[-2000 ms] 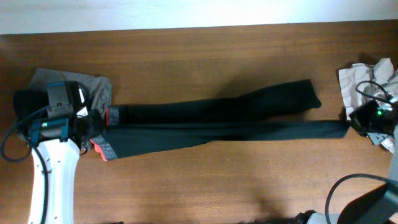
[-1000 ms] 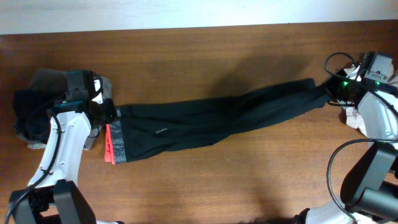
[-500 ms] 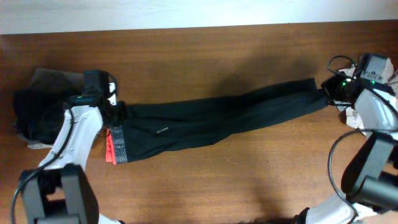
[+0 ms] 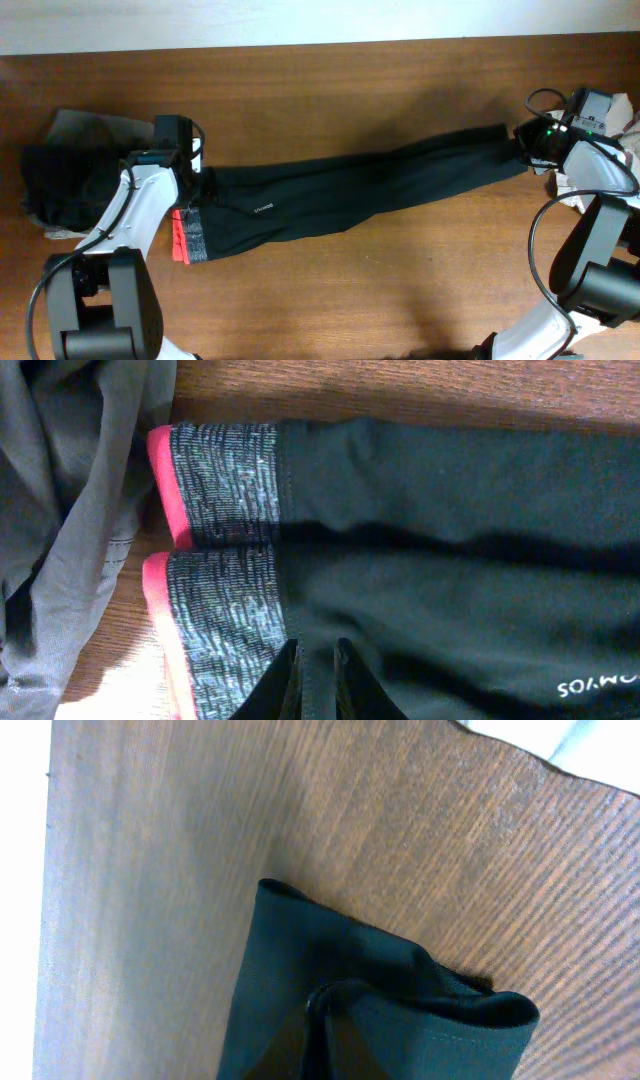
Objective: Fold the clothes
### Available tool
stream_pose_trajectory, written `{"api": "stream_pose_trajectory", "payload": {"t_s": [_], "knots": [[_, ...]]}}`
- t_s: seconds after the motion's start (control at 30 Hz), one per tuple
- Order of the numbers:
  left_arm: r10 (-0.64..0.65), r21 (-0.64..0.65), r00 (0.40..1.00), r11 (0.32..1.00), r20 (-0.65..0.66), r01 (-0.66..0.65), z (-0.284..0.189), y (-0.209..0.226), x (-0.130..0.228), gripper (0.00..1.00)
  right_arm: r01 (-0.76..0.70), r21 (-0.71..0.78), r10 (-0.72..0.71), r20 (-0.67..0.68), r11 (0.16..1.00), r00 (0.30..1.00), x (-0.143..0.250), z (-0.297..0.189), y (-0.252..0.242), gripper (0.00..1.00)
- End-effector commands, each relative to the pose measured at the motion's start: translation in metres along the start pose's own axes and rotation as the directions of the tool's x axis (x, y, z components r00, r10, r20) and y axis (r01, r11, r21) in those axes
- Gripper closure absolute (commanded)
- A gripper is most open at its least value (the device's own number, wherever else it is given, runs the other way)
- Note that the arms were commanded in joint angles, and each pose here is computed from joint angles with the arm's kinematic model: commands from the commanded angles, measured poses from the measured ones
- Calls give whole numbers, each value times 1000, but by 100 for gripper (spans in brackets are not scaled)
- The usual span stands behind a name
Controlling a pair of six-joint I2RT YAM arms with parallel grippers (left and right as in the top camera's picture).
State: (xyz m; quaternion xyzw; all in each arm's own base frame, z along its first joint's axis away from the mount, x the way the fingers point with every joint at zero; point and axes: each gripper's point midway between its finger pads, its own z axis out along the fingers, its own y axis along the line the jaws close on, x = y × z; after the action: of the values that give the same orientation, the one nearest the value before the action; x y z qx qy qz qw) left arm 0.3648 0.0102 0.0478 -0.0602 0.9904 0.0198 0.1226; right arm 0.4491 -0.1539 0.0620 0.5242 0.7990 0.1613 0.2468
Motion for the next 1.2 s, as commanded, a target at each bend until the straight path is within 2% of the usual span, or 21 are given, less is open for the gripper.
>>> {"api": "stream_pose_trajectory", "payload": {"t_s": [0.0, 0.07, 0.1, 0.13, 0.27, 0.4, 0.53, 0.67, 0.8, 0.87, 0.97, 1.07, 1.17], "knots": [[18, 2, 1000, 1000, 6, -18, 1, -1, -5, 87, -51, -10, 51, 6, 999, 999, -3, 10, 4, 89], [18, 2, 1000, 1000, 6, -18, 1, -1, -5, 88, -48, -11, 48, 4, 999, 999, -3, 17, 3, 77], [18, 2, 1000, 1000, 6, -18, 1, -1, -5, 87, -45, -19, 45, 4, 999, 999, -3, 21, 4, 54], [18, 2, 1000, 1000, 6, -18, 1, -2, -5, 88, -37, -30, 37, 6, 999, 999, -4, 24, 6, 41], [18, 2, 1000, 1000, 6, -18, 1, -1, -5, 88, 112, -97, -110, 23, 989, 994, -14, 16, 22, 30], [18, 2, 1000, 1000, 6, -18, 1, -1, -5, 87, 152, -99, -154, -15, 983, 988, -35, -11, 25, 28], [31, 2, 1000, 1000, 5, -31, 1, -2, -5, 73, 263, -101, -271, -80, 960, 959, -45, -47, 28, 29], [36, 6, 999, 999, -4, -36, -3, -2, -3, 60, 452, -128, -469, -161, 883, 869, -33, -82, 35, 30], [34, 8, 999, 999, 19, -34, -23, -2, -11, 55, 528, -139, -545, -244, 838, 802, -10, -91, 31, 28], [26, 12, 999, 1000, 44, -27, -39, -2, -17, 53, 557, -139, -573, -264, 819, 776, -4, -91, 28, 23], [23, 22, 995, 999, 96, -25, -66, -2, -27, 46, 617, -159, -637, -244, 770, 732, -6, -90, 29, 1], [19, 27, 988, 999, 152, -24, -92, -2, -34, 35, 660, -170, -681, -218, 732, 699, -11, -88, 29, 1], [16, 32, 981, 999, 194, -22, -111, -1, -35, 30, 695, -180, -718, -205, 696, 665, -13, -82, 28, 1]]}}
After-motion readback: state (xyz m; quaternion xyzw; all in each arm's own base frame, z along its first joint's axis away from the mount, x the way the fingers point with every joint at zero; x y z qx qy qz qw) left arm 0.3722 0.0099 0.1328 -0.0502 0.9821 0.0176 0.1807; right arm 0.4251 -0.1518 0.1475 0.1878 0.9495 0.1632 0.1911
